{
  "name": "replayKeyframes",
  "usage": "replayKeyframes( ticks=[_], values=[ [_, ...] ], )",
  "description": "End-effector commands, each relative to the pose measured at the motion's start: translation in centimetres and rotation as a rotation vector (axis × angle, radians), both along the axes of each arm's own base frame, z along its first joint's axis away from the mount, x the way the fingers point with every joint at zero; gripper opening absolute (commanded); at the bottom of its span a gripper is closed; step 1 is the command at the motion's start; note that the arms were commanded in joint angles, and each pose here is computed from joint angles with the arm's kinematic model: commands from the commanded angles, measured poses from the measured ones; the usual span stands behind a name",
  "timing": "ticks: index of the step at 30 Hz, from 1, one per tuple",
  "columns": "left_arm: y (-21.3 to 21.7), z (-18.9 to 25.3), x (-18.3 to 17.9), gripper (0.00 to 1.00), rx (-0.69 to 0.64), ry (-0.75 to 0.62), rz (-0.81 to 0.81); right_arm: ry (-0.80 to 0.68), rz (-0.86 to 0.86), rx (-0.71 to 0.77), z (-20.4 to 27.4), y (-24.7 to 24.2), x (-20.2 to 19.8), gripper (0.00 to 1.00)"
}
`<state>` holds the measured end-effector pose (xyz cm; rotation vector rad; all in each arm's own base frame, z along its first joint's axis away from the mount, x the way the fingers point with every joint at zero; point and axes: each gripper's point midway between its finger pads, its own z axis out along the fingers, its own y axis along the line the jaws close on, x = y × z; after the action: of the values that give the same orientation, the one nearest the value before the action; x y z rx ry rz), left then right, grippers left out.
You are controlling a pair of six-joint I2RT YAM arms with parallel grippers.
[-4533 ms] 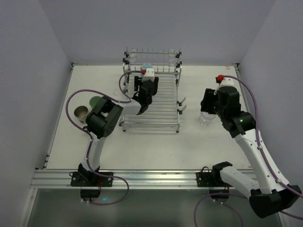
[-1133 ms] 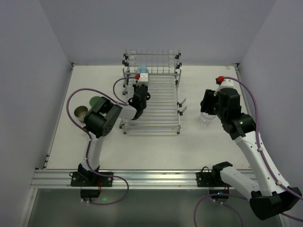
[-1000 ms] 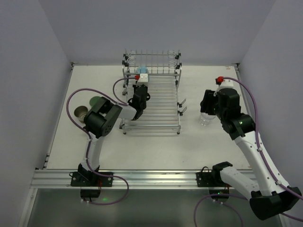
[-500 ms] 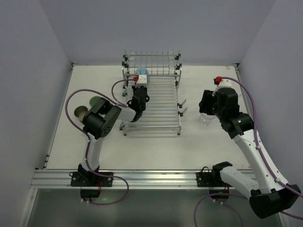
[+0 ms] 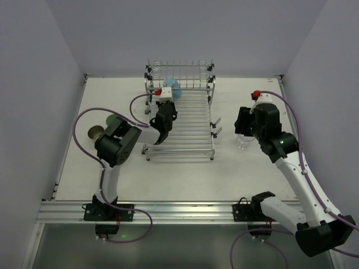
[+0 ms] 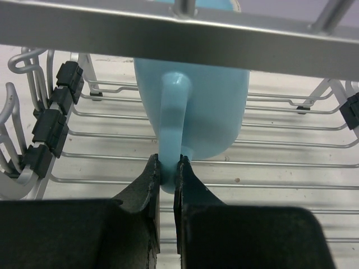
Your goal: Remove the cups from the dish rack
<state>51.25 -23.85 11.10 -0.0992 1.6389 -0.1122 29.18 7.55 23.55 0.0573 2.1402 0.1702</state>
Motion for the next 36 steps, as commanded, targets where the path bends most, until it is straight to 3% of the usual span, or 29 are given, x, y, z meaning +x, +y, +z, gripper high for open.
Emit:
replayKeyframes(
  ticks=[1, 12, 24, 36],
  values=[
    [0.2, 8.2, -0.4, 0.0, -0.138, -0.192, 0.033, -0.036, 0.021, 0.008, 0.8, 0.5, 0.5, 0.55],
    [0.7, 7.4, -2.3, 0.0, -0.005, -0.172, 0.074, -0.035, 0.019, 0.007, 0.8, 0.5, 0.5, 0.55],
    [2.0, 6.7, -5.6, 0.0, -0.012, -0.143, 0.086, -0.033, 0.029, 0.013, 0.7, 0.8, 0.3, 0.55],
    [0.6, 6.8, -10.2, 0.0, 0.027, -0.068, 0.092, -0.031, 0.042, 0.023, 0.7, 1.1, 0.2, 0.55]
  ],
)
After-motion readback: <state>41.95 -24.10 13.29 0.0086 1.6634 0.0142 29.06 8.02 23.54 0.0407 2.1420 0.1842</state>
